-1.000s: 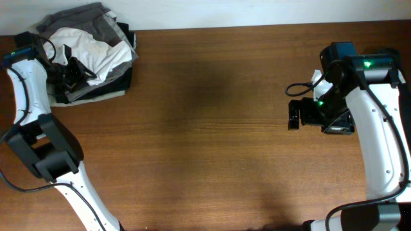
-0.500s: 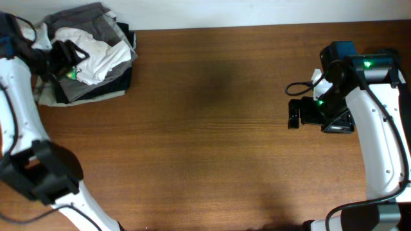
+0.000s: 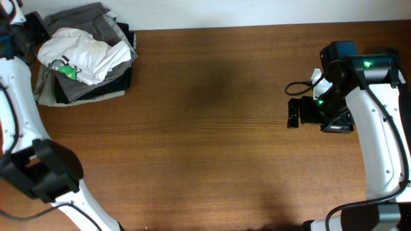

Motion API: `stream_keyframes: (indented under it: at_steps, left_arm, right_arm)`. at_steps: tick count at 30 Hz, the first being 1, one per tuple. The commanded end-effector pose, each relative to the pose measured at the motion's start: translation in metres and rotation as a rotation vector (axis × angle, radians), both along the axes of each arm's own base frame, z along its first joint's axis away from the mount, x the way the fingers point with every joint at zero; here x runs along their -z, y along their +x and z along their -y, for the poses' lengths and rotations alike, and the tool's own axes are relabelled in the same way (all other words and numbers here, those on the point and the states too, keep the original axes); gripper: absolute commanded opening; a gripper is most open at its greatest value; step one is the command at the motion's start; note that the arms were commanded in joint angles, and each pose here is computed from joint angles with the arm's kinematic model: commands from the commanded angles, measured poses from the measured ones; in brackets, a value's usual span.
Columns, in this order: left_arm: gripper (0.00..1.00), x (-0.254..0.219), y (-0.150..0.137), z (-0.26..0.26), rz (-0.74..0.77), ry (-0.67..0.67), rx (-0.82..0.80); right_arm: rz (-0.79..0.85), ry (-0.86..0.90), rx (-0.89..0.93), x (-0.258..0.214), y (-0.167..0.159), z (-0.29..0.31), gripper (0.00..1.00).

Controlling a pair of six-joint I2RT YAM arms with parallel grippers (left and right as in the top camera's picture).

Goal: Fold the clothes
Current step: 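Press the T-shirt down on top of the stack with the left gripper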

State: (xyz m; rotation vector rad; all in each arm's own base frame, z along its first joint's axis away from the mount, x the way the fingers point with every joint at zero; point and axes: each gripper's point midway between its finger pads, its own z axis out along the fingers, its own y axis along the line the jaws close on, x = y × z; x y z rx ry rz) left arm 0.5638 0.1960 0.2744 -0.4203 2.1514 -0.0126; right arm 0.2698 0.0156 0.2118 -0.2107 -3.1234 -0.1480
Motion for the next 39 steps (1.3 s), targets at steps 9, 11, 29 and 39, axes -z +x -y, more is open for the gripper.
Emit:
stream_keyframes:
  at_steps: [9, 11, 29, 39]
  left_arm:
    - [0.01, 0.186, 0.025, -0.043, -0.262, 0.012, -0.03]
    - [0.01, 0.193, 0.021, -0.052, -0.282, 0.026, -0.057]
    - [0.01, 0.039, 0.018, 0.026, -0.081, 0.049, 0.09]
    - [0.01, 0.174, -0.003, 0.067, -0.386, -0.052, 0.153]
  right_arm:
    - [-0.02, 0.005, 0.011, -0.006, -0.01, 0.0, 0.99]
    - [-0.02, 0.005, 0.011, -0.006, -0.01, 0.0, 0.99]
    - [-0.009, 0.006, 0.011, -0.006, -0.007, 0.0, 0.99]
    - [-0.009, 0.005, 0.01, -0.006, -0.007, 0.0, 0.99]
